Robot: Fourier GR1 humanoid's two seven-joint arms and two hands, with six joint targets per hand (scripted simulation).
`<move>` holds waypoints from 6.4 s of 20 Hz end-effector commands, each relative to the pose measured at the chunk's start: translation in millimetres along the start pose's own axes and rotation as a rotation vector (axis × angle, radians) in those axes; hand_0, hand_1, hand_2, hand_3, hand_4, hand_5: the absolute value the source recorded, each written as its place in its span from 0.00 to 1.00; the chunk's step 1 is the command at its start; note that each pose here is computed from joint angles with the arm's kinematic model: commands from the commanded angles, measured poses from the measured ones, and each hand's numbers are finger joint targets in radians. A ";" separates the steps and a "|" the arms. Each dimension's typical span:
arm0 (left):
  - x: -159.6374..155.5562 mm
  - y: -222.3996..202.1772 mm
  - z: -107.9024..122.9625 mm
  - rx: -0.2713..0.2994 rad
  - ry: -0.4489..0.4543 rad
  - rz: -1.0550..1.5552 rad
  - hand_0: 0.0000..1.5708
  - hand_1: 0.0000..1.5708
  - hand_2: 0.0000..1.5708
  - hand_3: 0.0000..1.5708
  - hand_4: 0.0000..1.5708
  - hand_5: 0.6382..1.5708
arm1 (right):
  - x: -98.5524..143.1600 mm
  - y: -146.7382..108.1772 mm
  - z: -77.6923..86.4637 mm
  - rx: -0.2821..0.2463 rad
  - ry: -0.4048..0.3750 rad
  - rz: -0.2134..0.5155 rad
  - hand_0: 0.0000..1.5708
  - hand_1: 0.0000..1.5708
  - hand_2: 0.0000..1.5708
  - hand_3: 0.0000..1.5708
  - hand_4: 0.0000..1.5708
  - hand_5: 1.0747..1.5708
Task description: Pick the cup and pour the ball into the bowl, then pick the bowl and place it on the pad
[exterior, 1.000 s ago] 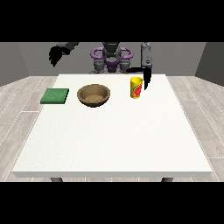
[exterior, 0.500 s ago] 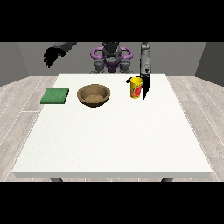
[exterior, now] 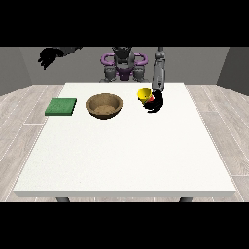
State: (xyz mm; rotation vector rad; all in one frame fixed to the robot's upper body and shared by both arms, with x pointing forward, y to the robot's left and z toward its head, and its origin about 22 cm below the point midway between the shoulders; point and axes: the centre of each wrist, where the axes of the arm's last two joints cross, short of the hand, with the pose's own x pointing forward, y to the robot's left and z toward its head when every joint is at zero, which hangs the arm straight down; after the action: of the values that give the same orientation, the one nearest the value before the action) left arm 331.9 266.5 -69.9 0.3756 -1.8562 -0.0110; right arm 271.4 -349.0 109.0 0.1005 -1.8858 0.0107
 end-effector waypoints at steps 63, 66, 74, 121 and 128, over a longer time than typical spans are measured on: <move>243.0 -73.1 -131.7 -0.198 0.011 -0.106 0.00 0.00 0.00 0.00 0.68 1.00 | -105.2 -41.8 14.1 -0.351 0.345 -0.042 0.00 0.00 0.00 0.00 0.49 0.97; 248.2 -33.6 -145.8 -0.275 -0.025 0.047 0.00 0.00 0.00 0.00 0.67 1.00 | -123.0 -23.3 20.9 -0.396 0.338 -0.066 0.00 0.00 0.00 0.00 0.48 0.98; 268.7 64.1 -172.2 -0.335 -0.117 0.139 0.00 0.00 0.00 0.00 0.67 0.98 | -142.5 -6.2 10.2 -0.430 0.246 -0.130 0.00 0.00 0.00 0.00 0.47 0.99; 269.3 190.5 -142.3 -0.291 -0.118 0.181 0.00 0.00 0.00 0.00 0.75 0.95 | -159.1 -38.8 0.3 -0.619 0.504 0.296 1.00 1.00 1.00 0.81 0.65 0.95; 227.2 247.0 -130.8 -0.158 0.014 0.163 0.00 0.00 0.00 0.00 0.76 0.97 | -102.1 -51.9 -53.1 -0.503 0.626 0.385 1.00 1.00 1.00 0.62 0.67 0.97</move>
State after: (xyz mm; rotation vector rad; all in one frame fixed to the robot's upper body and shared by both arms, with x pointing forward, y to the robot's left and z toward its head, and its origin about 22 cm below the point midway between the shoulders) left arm 340.7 435.5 246.1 0.0658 -1.8933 -0.1048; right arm 346.6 -376.3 -6.6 -0.5118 -1.2940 -0.2307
